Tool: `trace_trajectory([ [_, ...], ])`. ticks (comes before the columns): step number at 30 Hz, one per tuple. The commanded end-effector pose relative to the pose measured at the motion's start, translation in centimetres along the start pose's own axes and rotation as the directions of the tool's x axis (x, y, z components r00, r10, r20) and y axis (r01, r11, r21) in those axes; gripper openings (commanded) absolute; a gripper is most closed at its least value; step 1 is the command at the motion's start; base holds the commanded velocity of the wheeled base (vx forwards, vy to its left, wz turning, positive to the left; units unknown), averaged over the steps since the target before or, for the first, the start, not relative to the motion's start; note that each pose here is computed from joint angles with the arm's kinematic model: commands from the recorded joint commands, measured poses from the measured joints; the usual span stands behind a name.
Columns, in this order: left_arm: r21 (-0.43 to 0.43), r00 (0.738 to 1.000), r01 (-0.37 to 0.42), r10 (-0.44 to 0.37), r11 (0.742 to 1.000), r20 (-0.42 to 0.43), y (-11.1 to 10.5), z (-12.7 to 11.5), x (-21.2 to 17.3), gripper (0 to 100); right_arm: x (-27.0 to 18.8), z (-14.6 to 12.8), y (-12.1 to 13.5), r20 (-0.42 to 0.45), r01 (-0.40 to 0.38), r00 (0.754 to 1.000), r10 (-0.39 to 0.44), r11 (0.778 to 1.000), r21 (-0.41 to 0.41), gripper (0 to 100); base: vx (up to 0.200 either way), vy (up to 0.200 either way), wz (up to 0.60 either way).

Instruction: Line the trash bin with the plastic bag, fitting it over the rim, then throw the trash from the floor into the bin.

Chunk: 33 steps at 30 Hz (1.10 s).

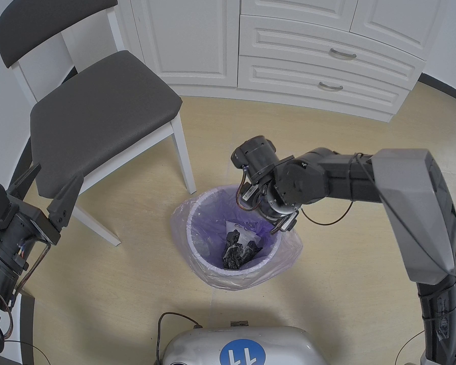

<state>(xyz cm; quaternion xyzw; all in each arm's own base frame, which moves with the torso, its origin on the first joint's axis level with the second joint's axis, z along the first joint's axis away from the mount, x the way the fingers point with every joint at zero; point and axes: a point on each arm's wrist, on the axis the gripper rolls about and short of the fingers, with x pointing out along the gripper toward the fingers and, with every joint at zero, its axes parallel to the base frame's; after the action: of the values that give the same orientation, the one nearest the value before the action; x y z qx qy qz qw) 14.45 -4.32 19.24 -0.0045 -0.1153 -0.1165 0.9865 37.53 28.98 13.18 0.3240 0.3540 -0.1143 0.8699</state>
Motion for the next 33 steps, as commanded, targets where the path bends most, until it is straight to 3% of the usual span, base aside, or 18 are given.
trace_trajectory([
  [1,-0.007,0.997,0.044,-0.045,0.999,-0.067,-0.8,-1.4,0.0,100,-3.5,2.8,0.3,0.078,-0.031,0.996,0.032,0.999,-0.012,100,0.0,0.0,0.0],
  [5,-0.012,0.988,0.08,-0.08,0.997,-0.133,-1.4,-2.7,0.1,100,-4.5,3.9,-1.2,0.105,0.012,0.994,-0.003,0.997,-0.082,100,0.0,0.0,0.0],
  [11,-0.018,0.964,0.123,-0.124,0.992,-0.237,-2.2,-4.7,0.0,100,-6.0,4.1,-3.0,0.125,-0.009,0.992,0.032,0.982,-0.187,100,0.0,0.0,0.0],
  [12,-0.024,0.943,0.142,-0.143,0.99,-0.302,-2.6,-6.0,0.2,100,-6.4,4.0,-3.9,0.136,-0.019,0.989,0.052,0.972,-0.236,100,0.0,0.0,0.0],
  [13,-0.024,0.94,0.144,-0.145,0.989,-0.309,-2.7,-6.2,0.2,100,-6.4,3.9,-4.0,0.136,-0.019,0.989,0.053,0.971,-0.239,100,0.0,0.0,0.0],
  [14,-0.038,0.899,0.161,-0.163,0.986,-0.407,-3.3,-8.2,0.7,100,-7.1,3.9,-5.4,0.158,-0.036,0.984,0.088,0.951,-0.307,100,0.0,0.0,0.0],
  [15,-0.053,0.875,0.159,-0.165,0.986,-0.455,-3.6,-9.3,1.0,100,-7.4,4.1,-6.1,0.175,-0.045,0.978,0.11,0.94,-0.339,100,0.0,0.0,0.0],
  [16,-0.057,0.872,0.158,-0.166,0.986,-0.461,-3.6,-9.5,1.1,100,-7.5,4.2,-6.2,0.179,-0.049,0.977,0.116,0.938,-0.344,100,0.0,0.0,0.0],
  [17,-0.072,0.831,0.115,-0.136,0.991,-0.539,-4.0,-11.7,2.1,100,-8.1,4.8,-7.9,0.233,-0.073,0.955,0.181,0.91,-0.408,100,0.0,0.0,0.0],
  [21,-0.014,0.756,0.042,-0.04,0.999,-0.654,-4.0,-16.0,4.2,100,-8.9,5.9,-10.7,0.354,-0.081,0.886,0.299,0.852,-0.517,100,0.0,0.0,0.0],
  [22,-0.001,0.735,0.032,-0.024,0.999,-0.678,-3.8,-17.1,4.7,100,-9.4,6.4,-11.5,0.398,-0.077,0.851,0.344,0.83,-0.552,100,0.0,0.0,0.0],
  [25,0.004,0.717,0.015,-0.008,1.0,-0.697,-3.7,-19.0,6.3,100,-9.7,7.4,-12.9,0.466,-0.065,0.776,0.426,0.787,-0.613,100,0.0,0.0,0.0],
  [27,0.01,0.714,-0.009,0.013,1.0,-0.7,-3.4,-20.4,7.7,100,-9.6,7.7,-13.5,0.49,-0.05,0.746,0.451,0.771,-0.635,100,0.0,0.0,0.0],
  [29,0.021,0.705,-0.032,0.038,0.999,-0.708,-2.9,-21.9,9.0,100,-9.6,8.0,-13.9,0.51,-0.03,0.729,0.457,0.765,-0.643,100,0.0,0.0,0.0],
  [33,0.039,0.692,-0.06,0.07,0.997,-0.718,-2.3,-24.7,11.7,100,-9.9,8.1,-13.9,0.518,-0.028,0.719,0.463,0.765,-0.644,100,0.0,0.0,0.0],
])
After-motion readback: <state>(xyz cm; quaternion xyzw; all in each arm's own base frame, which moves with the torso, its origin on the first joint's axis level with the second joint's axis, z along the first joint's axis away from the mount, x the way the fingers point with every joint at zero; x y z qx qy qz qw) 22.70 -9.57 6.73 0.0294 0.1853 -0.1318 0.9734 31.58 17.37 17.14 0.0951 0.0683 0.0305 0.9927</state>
